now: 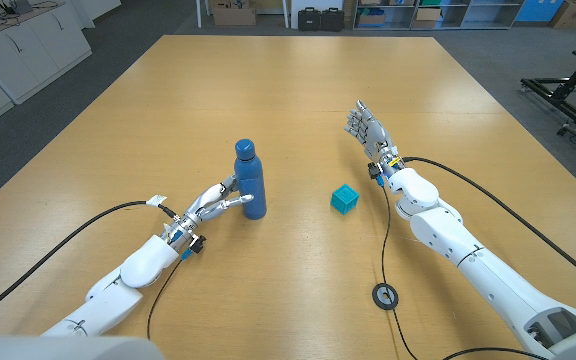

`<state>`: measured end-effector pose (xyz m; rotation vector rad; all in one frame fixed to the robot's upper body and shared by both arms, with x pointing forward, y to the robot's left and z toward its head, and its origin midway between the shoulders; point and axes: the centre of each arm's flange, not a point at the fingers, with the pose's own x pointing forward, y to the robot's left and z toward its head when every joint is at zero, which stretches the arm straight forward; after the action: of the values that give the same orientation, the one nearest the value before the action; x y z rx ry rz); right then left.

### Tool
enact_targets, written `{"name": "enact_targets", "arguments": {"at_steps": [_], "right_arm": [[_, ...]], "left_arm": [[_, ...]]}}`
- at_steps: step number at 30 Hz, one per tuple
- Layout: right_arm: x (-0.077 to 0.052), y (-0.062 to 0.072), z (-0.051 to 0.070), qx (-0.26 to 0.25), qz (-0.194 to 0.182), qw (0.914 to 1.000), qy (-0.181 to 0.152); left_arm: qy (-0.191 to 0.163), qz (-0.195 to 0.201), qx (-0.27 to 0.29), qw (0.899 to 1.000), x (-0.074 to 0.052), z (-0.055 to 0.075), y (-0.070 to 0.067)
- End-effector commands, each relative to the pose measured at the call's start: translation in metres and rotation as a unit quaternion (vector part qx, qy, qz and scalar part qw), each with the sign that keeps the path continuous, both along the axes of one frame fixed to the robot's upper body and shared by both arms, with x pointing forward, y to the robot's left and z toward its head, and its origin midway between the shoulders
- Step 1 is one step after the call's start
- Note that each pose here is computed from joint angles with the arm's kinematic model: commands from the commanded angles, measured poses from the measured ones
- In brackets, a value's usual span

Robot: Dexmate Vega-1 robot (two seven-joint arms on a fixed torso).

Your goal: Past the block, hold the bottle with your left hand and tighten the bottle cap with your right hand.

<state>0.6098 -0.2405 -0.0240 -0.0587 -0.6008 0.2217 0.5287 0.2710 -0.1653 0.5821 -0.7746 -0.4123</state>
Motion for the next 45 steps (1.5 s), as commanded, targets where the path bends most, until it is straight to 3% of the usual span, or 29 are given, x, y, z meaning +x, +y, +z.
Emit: {"name": "enact_targets", "arguments": {"at_steps": [1, 21, 37, 45], "right_arm": [[-0.001, -0.002, -0.001, 0.0, -0.002, 1.0, 0.002], [-0.001, -0.002, -0.003, 0.001, -0.002, 1.0, 0.004], [-0.002, -0.004, -0.003, 0.001, -0.001, 1.0, 0.003], [-0.003, -0.004, -0.002, 0.0, -0.001, 1.0, 0.0]], "left_arm": [[0.004, -0.004, 0.009, 1.0, 0.011, 0.002, -0.008], [0.011, -0.026, -0.016, 0.999, 0.028, 0.001, -0.023], [0.032, -0.062, -0.061, 0.996, 0.033, 0.0, -0.027], [0.043, -0.057, -0.086, 0.994, 0.031, -0.003, -0.026]]}}
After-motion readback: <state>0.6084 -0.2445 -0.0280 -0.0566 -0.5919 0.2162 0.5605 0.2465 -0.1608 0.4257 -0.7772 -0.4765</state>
